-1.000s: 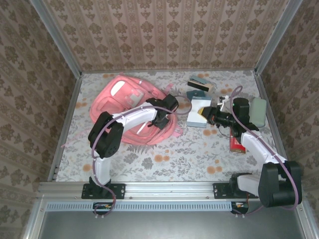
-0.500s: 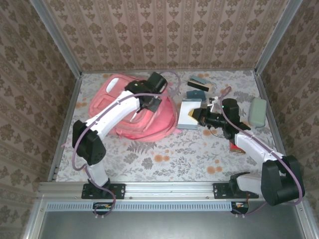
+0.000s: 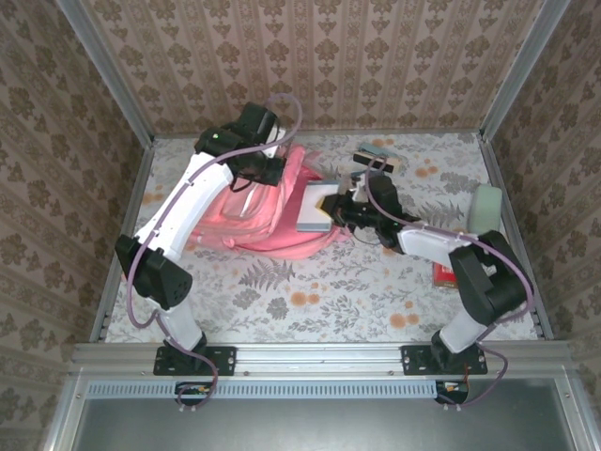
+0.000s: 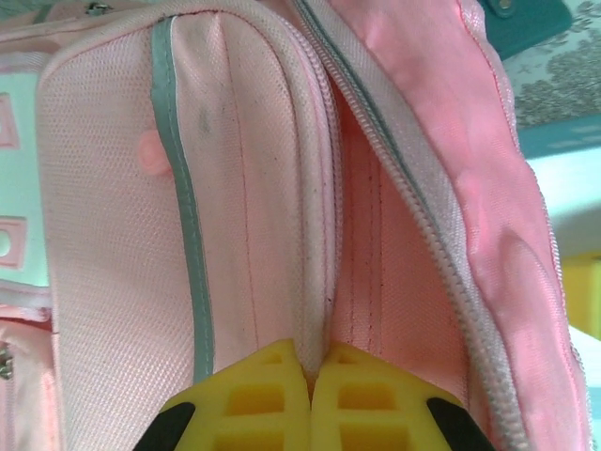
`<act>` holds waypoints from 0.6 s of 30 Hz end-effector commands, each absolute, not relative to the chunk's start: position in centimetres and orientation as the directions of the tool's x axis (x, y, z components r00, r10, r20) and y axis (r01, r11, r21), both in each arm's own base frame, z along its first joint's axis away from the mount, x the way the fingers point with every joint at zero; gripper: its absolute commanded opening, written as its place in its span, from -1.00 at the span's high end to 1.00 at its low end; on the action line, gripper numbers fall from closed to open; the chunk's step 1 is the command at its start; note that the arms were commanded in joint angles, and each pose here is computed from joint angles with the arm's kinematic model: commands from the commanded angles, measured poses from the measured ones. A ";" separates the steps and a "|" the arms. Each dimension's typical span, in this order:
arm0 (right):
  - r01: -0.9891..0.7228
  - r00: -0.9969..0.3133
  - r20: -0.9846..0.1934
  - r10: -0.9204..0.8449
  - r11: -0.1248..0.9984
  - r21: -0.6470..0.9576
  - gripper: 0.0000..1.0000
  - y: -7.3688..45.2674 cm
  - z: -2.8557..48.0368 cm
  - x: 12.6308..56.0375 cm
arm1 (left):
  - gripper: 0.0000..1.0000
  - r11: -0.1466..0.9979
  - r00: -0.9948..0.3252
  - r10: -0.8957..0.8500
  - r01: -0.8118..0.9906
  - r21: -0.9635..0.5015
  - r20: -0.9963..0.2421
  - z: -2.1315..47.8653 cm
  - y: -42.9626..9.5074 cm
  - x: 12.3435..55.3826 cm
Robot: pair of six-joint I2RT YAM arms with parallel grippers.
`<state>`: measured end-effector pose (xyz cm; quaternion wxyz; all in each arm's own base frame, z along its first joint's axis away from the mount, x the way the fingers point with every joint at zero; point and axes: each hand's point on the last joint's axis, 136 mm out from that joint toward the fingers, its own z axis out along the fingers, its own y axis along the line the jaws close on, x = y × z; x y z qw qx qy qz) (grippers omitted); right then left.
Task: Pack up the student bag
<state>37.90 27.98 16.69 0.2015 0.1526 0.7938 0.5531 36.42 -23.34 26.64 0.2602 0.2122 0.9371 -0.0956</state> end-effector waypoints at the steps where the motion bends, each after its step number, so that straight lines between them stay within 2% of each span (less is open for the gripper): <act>1: -0.055 -0.847 -0.184 0.499 0.262 0.964 1.00 30.7 19.6 40.5 | 1.00 0.833 -0.701 0.253 0.508 -0.218 -0.667 33.3 -25.2 35.8; 10: -0.023 -0.851 -0.118 0.512 0.188 0.982 1.00 38.3 17.4 43.9 | 1.00 0.760 -0.717 0.144 0.521 -0.387 -0.682 35.7 -25.5 35.6; 18: -0.004 -0.828 -0.076 0.556 0.130 0.991 1.00 42.8 16.0 46.5 | 1.00 0.744 -0.728 0.133 0.522 -0.418 -0.672 35.3 -25.6 35.2</act>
